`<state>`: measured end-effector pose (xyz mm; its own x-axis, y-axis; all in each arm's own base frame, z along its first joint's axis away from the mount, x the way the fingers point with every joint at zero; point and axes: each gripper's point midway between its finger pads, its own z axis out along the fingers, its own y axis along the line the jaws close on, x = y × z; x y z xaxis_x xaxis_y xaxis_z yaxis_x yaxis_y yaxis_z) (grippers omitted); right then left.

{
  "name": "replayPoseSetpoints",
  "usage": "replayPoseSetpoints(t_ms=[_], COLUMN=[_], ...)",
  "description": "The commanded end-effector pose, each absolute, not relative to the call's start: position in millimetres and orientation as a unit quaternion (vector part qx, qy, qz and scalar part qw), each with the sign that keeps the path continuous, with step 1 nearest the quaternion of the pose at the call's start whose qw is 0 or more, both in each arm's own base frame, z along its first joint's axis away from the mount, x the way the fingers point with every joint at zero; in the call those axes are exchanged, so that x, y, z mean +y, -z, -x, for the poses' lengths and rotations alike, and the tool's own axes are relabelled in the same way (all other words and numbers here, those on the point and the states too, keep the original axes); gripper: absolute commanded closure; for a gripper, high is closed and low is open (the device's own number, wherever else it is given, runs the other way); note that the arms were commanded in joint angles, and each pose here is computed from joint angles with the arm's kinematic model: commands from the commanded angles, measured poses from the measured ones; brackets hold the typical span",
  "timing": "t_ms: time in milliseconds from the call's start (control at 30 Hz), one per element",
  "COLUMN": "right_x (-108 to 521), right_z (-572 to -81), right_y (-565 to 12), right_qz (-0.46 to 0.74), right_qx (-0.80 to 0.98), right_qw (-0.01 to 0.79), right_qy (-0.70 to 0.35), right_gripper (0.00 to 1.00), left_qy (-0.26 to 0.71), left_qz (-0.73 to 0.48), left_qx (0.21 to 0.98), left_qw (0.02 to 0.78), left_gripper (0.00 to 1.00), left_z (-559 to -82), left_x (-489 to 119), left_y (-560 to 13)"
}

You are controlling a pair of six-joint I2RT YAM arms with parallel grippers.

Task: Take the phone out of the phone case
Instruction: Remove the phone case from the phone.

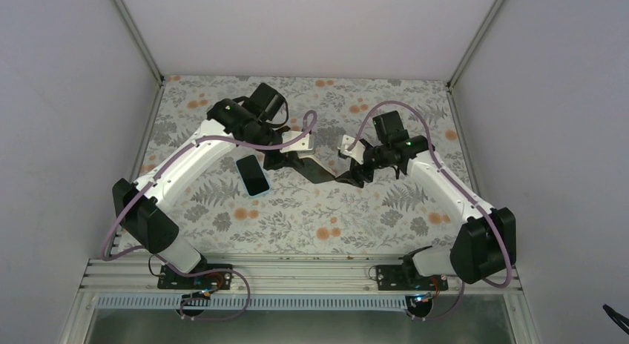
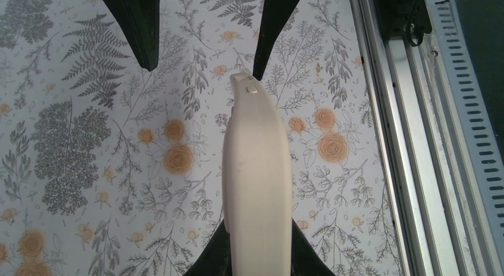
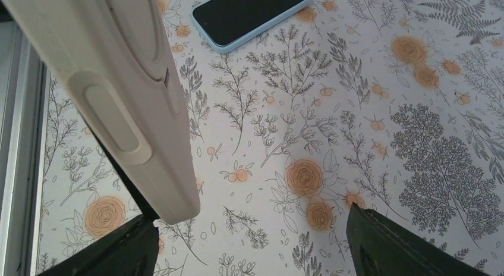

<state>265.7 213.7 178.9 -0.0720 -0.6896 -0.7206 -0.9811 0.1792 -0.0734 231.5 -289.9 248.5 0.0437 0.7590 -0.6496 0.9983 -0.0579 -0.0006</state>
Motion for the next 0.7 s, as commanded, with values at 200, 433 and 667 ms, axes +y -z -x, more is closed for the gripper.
replayPoseSetpoints(t_ms=[200, 433, 667], right_x=[213, 207, 205], right_z=[-299, -284, -279], right_y=[-198, -192, -189], right_qz=[0.594, 0.604, 0.604], right_qx=[0.691, 0.697, 0.700], right_qw=[0.372, 0.337, 0.333], right_qy=[-0.178, -0.187, -0.186], right_gripper=[0.18, 0.18, 0.18], left_qy=[0.299, 0.293, 0.295], left_qz=[-0.696, -0.693, -0.692], left_qx=[0.610, 0.614, 0.614], left_qw=[0.234, 0.237, 0.239], left_gripper=[0.98, 0.98, 0.98], left_z=[-204, -209, -212], left_x=[-294, -294, -296], left_y=[-264, -262, -263])
